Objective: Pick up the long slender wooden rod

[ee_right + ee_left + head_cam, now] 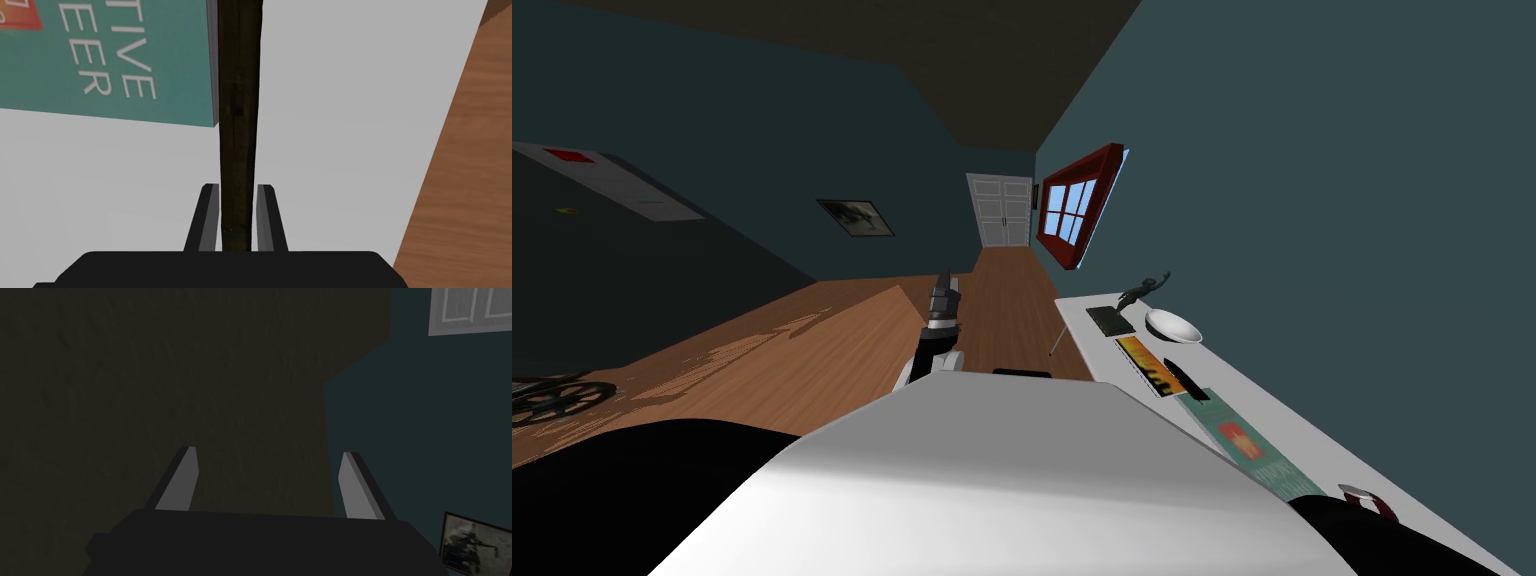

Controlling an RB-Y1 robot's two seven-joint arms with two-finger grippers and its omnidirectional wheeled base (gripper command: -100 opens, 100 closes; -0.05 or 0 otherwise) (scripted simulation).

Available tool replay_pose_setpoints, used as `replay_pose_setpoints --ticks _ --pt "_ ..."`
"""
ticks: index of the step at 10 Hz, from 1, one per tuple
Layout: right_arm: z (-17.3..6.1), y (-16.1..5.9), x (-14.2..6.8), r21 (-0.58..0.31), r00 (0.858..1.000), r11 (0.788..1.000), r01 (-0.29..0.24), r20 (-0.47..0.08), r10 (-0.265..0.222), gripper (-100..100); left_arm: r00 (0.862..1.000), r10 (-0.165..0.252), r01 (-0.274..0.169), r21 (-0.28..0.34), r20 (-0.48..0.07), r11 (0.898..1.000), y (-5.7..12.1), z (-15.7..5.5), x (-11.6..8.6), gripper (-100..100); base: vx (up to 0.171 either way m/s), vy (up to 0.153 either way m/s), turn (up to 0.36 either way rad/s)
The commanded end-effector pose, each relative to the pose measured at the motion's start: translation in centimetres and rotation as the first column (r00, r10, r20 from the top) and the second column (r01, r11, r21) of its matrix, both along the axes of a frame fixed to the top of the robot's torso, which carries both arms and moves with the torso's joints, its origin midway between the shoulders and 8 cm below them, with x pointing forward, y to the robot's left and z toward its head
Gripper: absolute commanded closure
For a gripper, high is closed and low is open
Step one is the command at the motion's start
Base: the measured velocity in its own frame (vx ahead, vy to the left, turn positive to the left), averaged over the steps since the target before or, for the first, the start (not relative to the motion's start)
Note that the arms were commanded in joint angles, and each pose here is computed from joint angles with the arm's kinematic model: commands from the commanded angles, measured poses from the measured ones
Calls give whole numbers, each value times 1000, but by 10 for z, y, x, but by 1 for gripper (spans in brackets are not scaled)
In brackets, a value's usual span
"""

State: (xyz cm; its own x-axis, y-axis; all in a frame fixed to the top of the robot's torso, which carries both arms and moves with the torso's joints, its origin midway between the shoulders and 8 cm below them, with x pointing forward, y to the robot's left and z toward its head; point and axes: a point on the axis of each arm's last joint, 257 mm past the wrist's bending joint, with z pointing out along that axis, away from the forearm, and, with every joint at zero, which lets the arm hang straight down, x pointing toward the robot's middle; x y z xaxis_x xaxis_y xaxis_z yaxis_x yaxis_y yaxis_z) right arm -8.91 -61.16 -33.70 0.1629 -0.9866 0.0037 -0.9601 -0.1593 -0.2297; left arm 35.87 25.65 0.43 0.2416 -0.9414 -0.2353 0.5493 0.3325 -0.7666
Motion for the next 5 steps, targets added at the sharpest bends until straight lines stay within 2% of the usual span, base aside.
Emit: replay_pose_setpoints --ticks 1,3,4,5 --pt "12 -4 3 1 1000 1000 -8 -3 8 100 1000 0 0 0 0 1000 0 0 0 0 7 14 -104" --pt "22 -7 5 1 1000 1000 -18 -5 18 100 1000 0 0 0 0 1000 0 0 0 0 13 23 -61" --pt "18 -6 5 0 1000 1000 -14 -5 14 100 1000 0 0 0 0 1000 0 0 0 0 3 8 -6" --pt "18 -5 5 1 1000 1000 -15 -5 15 0 1000 0 0 0 0 1000 0 0 0 0 0 0 0"
